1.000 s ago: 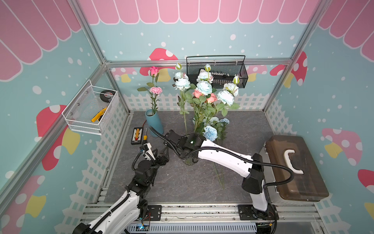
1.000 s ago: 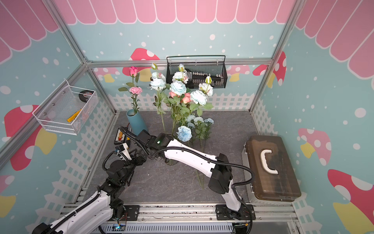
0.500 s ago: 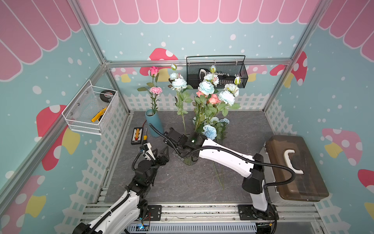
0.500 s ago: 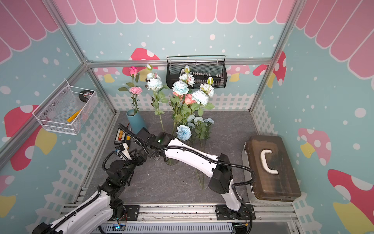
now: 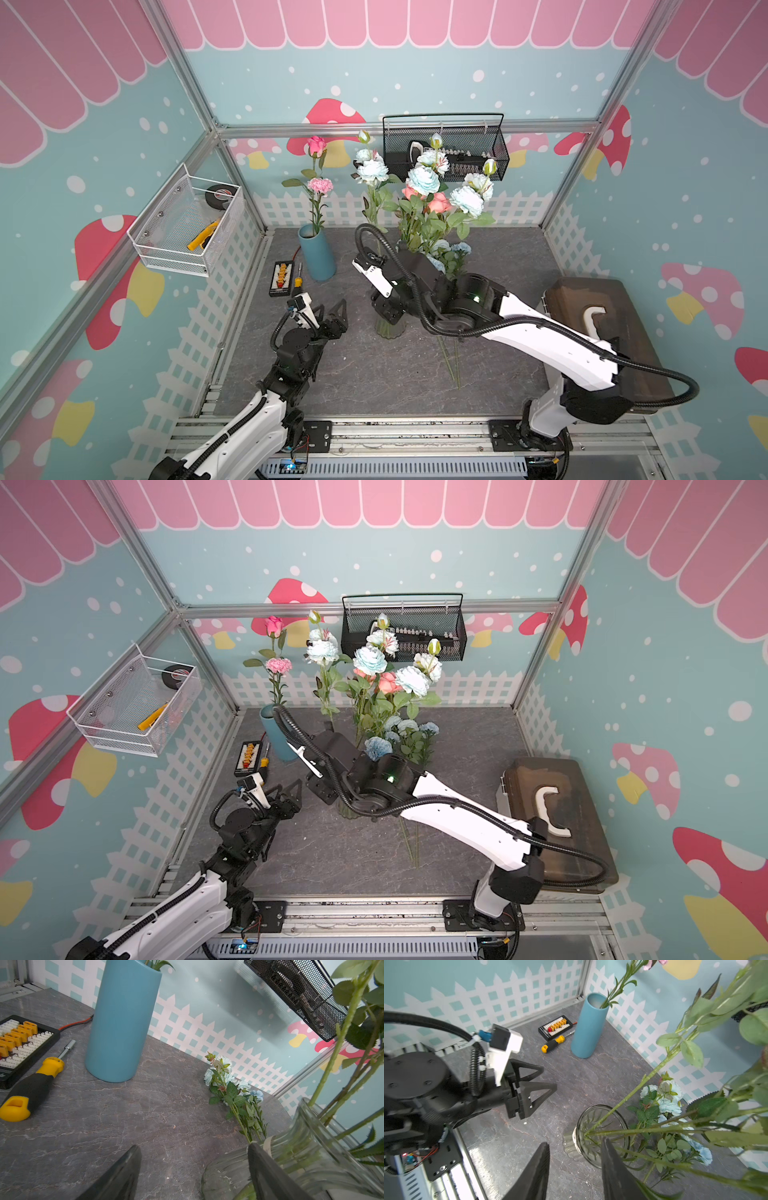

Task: Pick out blue flowers from the vase
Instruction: Pick up the flower from the vase.

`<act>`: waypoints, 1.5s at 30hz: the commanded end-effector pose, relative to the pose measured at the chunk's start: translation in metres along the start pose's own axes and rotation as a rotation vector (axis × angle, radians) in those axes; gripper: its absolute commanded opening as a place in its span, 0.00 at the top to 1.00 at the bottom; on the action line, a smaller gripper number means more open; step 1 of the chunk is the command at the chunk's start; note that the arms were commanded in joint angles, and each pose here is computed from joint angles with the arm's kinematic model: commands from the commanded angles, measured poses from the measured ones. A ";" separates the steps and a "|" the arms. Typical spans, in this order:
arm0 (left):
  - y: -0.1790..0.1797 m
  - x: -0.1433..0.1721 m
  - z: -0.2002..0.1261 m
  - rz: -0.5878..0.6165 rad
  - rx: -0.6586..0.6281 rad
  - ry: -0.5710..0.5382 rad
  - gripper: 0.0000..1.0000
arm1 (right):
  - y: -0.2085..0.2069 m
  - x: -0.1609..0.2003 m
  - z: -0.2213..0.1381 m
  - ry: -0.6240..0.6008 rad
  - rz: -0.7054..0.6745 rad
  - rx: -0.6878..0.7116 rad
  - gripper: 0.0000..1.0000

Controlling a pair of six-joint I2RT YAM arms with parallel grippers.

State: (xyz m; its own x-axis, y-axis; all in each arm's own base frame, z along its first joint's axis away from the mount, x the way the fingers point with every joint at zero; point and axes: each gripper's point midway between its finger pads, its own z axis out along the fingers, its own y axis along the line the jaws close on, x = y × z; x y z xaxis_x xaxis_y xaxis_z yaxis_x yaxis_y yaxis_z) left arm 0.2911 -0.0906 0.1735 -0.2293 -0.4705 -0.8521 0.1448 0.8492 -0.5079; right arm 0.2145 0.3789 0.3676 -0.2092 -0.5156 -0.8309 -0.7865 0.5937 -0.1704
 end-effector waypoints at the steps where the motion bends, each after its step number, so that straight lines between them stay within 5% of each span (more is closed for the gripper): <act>1: -0.003 -0.003 -0.002 -0.019 0.026 -0.018 0.19 | 0.015 -0.001 -0.009 -0.102 0.028 -0.087 0.61; 11: -0.026 -0.007 -0.008 0.076 0.093 0.013 0.20 | 0.004 0.057 -0.052 -0.186 0.116 -0.110 0.63; 17: -0.062 -0.007 -0.024 0.209 0.168 0.043 0.21 | -0.028 0.111 -0.055 -0.200 0.209 0.051 0.67; 24: -0.120 -0.014 -0.035 0.338 0.306 0.092 0.23 | -0.062 0.150 -0.057 -0.267 0.418 0.044 0.68; 40: -0.206 -0.006 -0.019 0.523 0.443 0.201 0.22 | -0.087 0.158 -0.010 -0.302 0.520 -0.040 0.69; 45: -0.192 -0.010 -0.010 0.516 0.350 0.169 0.22 | -0.085 0.153 -0.002 -0.317 0.521 -0.087 0.68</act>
State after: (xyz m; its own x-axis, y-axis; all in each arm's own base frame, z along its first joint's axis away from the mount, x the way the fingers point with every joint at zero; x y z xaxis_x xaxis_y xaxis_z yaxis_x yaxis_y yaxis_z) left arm 0.2508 -0.2554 0.2760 -0.2204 0.0444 -0.9744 0.6207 0.7770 -0.1050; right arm 0.2492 0.2375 0.2453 -0.4251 0.0118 -0.9051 -0.6318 0.7121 0.3061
